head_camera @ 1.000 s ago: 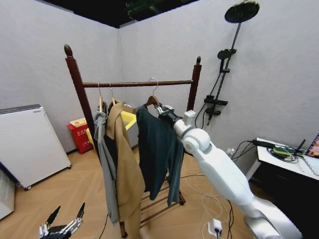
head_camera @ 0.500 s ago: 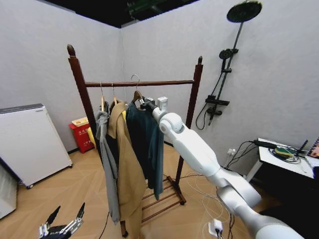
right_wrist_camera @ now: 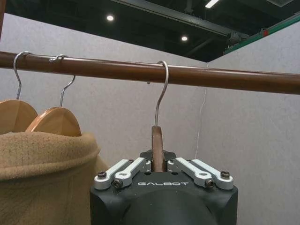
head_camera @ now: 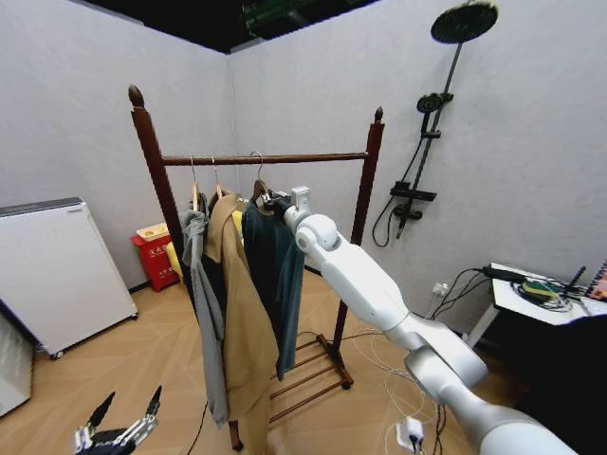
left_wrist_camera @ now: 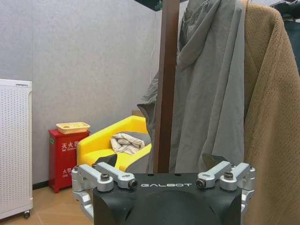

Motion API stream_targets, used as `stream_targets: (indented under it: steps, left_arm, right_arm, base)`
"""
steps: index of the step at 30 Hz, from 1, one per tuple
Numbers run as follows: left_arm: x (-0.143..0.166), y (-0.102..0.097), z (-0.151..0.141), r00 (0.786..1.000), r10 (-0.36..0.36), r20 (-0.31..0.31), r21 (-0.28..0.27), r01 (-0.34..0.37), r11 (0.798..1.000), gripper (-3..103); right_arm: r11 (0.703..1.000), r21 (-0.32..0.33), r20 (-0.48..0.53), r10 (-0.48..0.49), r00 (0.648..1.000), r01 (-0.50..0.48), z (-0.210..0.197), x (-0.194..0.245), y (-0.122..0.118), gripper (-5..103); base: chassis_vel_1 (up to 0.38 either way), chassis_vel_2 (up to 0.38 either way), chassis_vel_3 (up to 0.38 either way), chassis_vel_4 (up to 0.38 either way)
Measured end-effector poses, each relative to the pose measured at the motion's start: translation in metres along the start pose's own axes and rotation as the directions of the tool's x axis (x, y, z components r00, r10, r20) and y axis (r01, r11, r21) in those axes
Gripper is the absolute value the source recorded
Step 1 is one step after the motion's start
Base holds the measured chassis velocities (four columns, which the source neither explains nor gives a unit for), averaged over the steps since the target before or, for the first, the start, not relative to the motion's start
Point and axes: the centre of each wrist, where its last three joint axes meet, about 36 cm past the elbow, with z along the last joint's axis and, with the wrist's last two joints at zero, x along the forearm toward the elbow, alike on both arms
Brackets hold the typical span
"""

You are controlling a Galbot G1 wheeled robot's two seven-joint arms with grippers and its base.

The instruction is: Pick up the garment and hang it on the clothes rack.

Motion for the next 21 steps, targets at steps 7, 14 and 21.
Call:
stream_targets:
  steps: [7, 14, 21]
  left_arm:
    - [0.0, 0.0, 0.0, 1.0, 0.0, 0.0, 0.0, 0.0, 1.0, 100]
    - [0.0, 0.0, 0.0, 1.0, 0.0, 0.0, 0.0, 0.0, 1.0, 100]
    - [0.0, 0.0, 0.0, 1.0, 0.0, 0.0, 0.0, 0.0, 1.0, 100]
  right_arm:
    - [1.0, -0.014, 0.041, 0.001, 0.999, 0.0, -0.003, 0.01, 0.002, 33]
    - [0.991, -0.135, 0.012, -0.007, 1.0, 0.008, -0.021, 0.075, -0.007, 54]
    - [0.988, -0.151, -0.027, 0.032, 0.999, -0.035, 0.003, 0.188, -0.025, 82]
  base:
    - [0.0, 0.0, 0.0, 0.0]
    - [0.0, 0.0, 0.0, 0.0]
    - [0.0, 0.0, 0.0, 0.0]
